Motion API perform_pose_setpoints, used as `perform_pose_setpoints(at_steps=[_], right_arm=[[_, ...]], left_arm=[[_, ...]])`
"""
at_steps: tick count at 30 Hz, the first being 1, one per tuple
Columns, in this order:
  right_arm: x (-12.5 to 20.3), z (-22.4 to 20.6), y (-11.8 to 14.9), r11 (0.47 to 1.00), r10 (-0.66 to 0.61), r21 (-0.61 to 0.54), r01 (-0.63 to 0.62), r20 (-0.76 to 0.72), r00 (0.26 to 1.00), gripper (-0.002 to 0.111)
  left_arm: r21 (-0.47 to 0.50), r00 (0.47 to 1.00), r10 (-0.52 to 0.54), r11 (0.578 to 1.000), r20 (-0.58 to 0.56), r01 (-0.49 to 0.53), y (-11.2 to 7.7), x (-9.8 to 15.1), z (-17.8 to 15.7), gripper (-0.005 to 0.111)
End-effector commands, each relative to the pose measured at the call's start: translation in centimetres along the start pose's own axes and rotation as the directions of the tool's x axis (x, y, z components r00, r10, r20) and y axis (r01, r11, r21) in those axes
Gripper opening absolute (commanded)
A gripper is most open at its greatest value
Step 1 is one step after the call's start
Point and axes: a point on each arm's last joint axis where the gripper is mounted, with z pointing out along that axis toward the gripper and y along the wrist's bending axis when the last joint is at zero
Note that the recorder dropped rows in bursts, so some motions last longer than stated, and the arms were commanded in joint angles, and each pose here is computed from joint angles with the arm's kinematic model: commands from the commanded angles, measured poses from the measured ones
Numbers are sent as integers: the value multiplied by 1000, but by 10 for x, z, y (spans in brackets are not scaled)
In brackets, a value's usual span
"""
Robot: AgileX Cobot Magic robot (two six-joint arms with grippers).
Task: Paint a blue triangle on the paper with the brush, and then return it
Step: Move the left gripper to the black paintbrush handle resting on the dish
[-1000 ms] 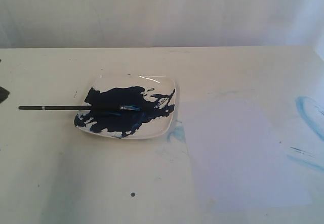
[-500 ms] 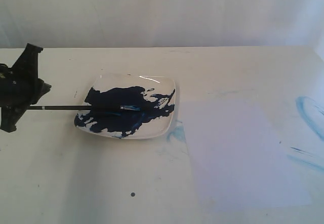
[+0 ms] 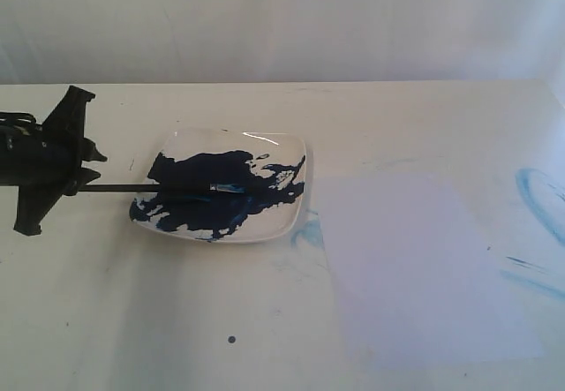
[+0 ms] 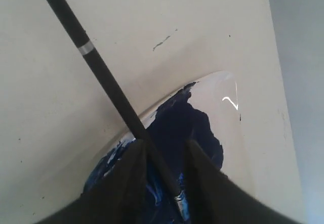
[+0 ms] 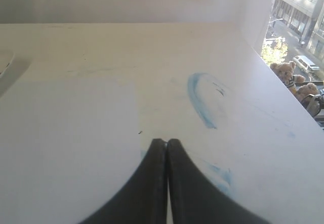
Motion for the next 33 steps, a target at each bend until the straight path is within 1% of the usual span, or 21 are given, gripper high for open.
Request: perform_pose_setpoints(at_steps=[1,4,10,12,16,20,26,33], right_arm=[[-3,-1,0,1000,3,-1,-3,24,1000,0],[-3,-1,0,1000,3,-1,-3,24,1000,0],[-3,-1,0,1000,3,-1,-3,24,1000,0],[-3,-1,0,1000,3,-1,-3,24,1000,0],[-3,-1,0,1000,3,-1,-3,24,1000,0],[-3,-1,0,1000,3,-1,-3,24,1000,0],[-3,-1,0,1000,3,-1,-3,24,1000,0],[-3,-1,0,1000,3,-1,-3,24,1000,0]], left_arm=[[25,1000,-12,1000,16,12,-3,-2,0,51],[24,1000,-23,999,18,22,-2,-2,2,56],[-9,997,-83,997,9,83,4,2,12,56],[-19,992,-122,992,9,123,7,4,16,55],[-11,988,-153,988,25,153,9,6,23,55],[-28,989,-149,988,14,149,9,10,32,55],[-43,990,-143,989,-11,142,2,14,43,55],[-55,989,-149,987,-2,148,6,14,48,55]])
